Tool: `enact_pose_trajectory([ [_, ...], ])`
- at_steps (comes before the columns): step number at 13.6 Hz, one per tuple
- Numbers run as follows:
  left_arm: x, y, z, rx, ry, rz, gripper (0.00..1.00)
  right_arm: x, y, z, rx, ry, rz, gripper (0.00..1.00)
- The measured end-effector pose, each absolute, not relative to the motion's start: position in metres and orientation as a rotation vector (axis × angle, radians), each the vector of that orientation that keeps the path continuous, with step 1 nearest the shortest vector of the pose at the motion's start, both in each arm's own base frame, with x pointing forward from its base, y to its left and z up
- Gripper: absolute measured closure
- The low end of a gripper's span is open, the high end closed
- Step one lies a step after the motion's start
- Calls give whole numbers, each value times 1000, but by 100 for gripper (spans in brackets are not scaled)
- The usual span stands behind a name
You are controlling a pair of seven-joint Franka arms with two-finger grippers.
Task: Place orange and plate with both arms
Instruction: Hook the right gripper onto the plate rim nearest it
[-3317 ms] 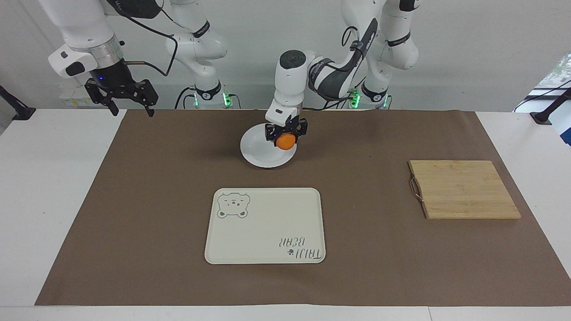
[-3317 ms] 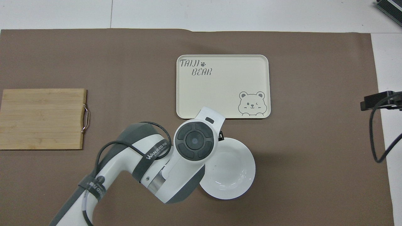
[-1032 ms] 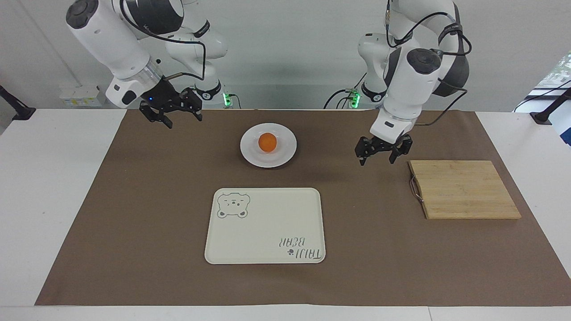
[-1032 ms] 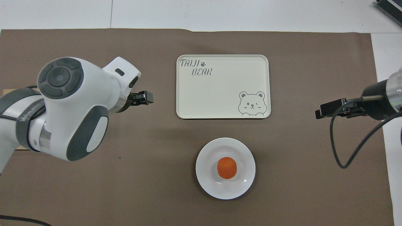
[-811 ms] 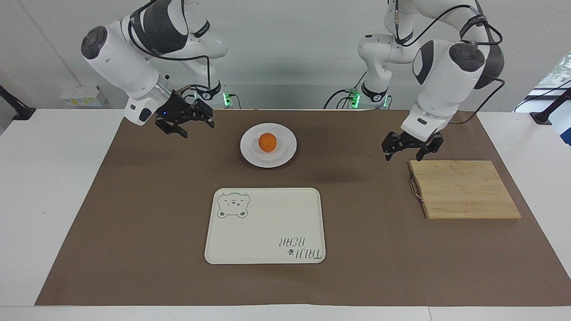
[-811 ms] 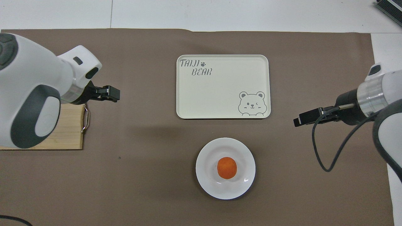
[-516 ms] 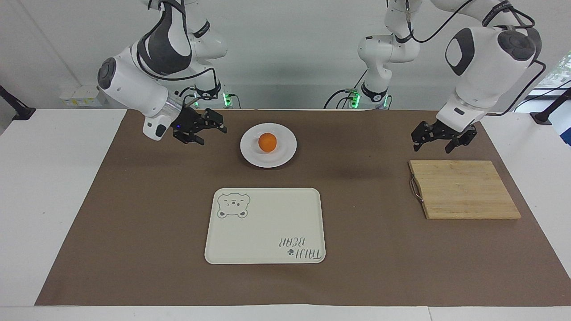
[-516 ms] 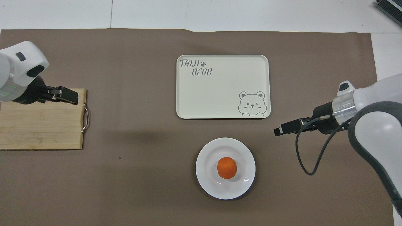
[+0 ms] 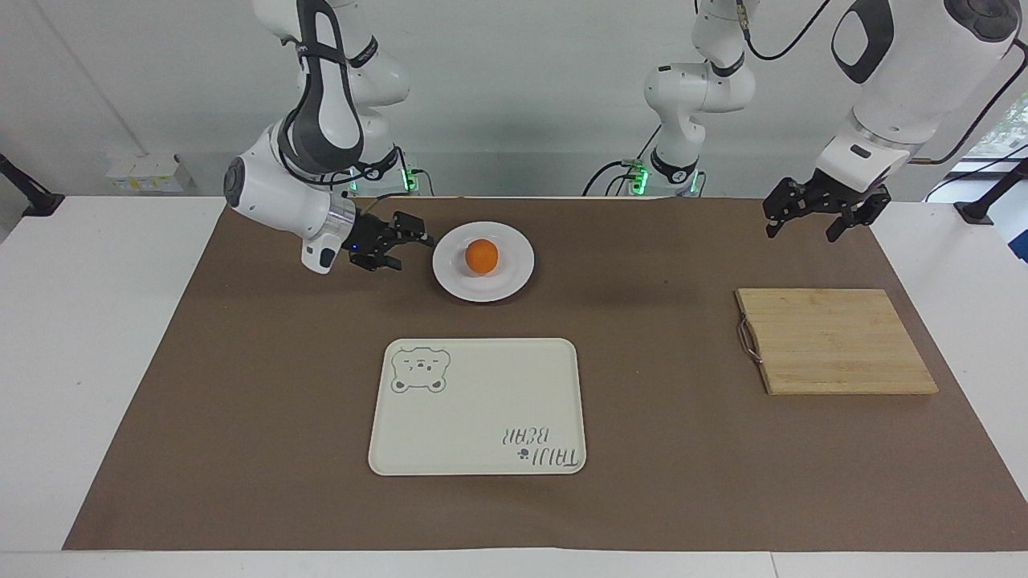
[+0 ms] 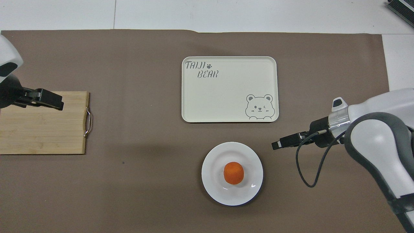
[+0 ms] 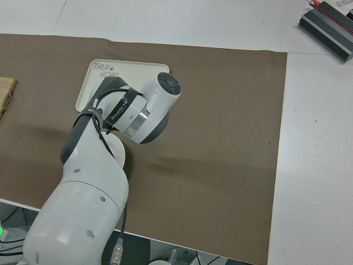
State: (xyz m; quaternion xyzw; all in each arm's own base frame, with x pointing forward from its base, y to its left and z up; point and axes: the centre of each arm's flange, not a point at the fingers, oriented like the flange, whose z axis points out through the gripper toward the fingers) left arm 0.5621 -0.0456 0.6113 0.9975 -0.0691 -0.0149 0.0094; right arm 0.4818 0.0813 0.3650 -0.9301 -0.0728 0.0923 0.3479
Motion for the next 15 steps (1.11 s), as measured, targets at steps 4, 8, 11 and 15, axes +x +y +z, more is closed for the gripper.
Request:
enact_pose_trajectory([
  [4,562,-46,611,3115,-216,-47,0,459,82,326,-2372,-191,262,0],
  [8,562,-45,611,3115,-216,-47,0,443,85,287,-2326,-157,267,0],
  [11,562,-45,611,3115,-216,-48,0,434,90,269,-2319,-117,293,0],
  [15,562,-45,611,3115,-216,-48,0,423,94,258,-2284,-58,314,0],
])
